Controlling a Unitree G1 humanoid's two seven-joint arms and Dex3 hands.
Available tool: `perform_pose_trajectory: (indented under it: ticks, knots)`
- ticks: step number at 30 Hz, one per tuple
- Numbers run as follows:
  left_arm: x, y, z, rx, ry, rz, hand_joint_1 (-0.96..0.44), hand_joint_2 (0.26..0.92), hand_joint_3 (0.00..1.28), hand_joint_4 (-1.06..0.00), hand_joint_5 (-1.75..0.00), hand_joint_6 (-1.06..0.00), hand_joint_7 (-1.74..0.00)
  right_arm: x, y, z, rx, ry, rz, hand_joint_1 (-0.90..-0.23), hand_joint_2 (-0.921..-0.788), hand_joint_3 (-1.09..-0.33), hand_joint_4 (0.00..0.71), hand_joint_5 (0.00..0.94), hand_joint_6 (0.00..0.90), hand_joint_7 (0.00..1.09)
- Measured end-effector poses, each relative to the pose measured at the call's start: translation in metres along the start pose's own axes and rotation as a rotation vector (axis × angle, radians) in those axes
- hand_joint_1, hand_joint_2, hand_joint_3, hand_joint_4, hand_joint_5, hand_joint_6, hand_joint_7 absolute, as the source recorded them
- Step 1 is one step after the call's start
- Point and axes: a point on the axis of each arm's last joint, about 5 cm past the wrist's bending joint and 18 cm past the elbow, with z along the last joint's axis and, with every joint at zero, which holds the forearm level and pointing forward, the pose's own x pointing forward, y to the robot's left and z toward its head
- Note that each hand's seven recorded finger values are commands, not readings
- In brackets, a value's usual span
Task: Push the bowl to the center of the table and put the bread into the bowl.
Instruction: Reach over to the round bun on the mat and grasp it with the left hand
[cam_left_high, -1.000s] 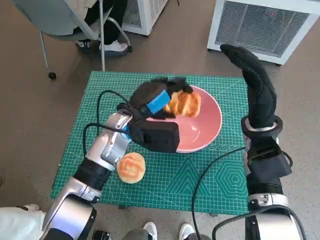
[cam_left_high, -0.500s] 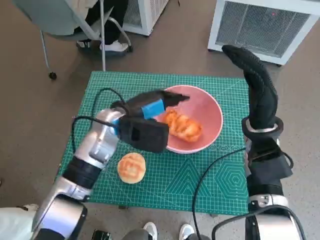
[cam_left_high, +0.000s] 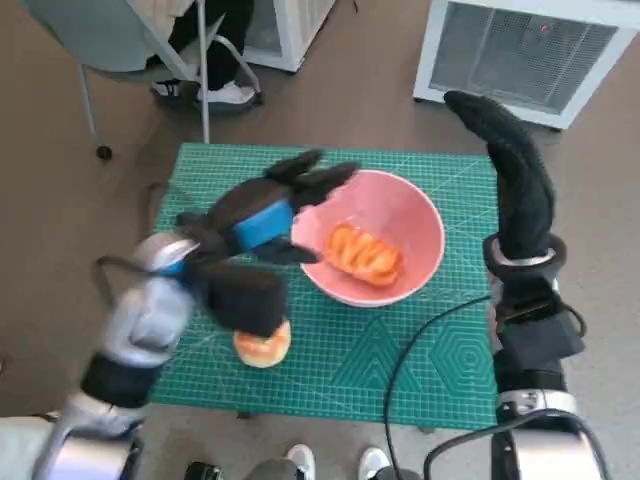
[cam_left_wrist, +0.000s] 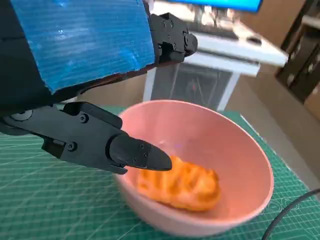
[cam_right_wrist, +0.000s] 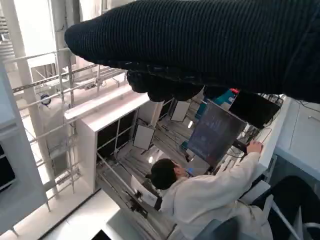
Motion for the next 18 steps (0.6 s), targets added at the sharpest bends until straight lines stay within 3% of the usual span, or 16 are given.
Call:
perform_pose_trajectory:
  ticks: [9, 18]
  knots:
    - [-0.044, -0.004, 0.000, -0.002, 0.046, 0.000, -0.35, 0.900, 0.00, -0.14, -0.02, -0.29, -0.05, -0.0010, 0.001, 0.000, 0.006, 0.002, -0.005, -0.574, -0.921, -0.783, 0.344, 0.000, 0.160, 0.37]
    - [-0.066, -0.021, -0.003, -0.035, 0.136, -0.106, -0.36, 0.894, 0.00, -0.17, -0.01, -0.31, -0.03, -0.0013, 0.002, 0.000, 0.011, 0.003, -0.008, -0.571, -0.921, -0.785, 0.345, 0.001, 0.160, 0.37]
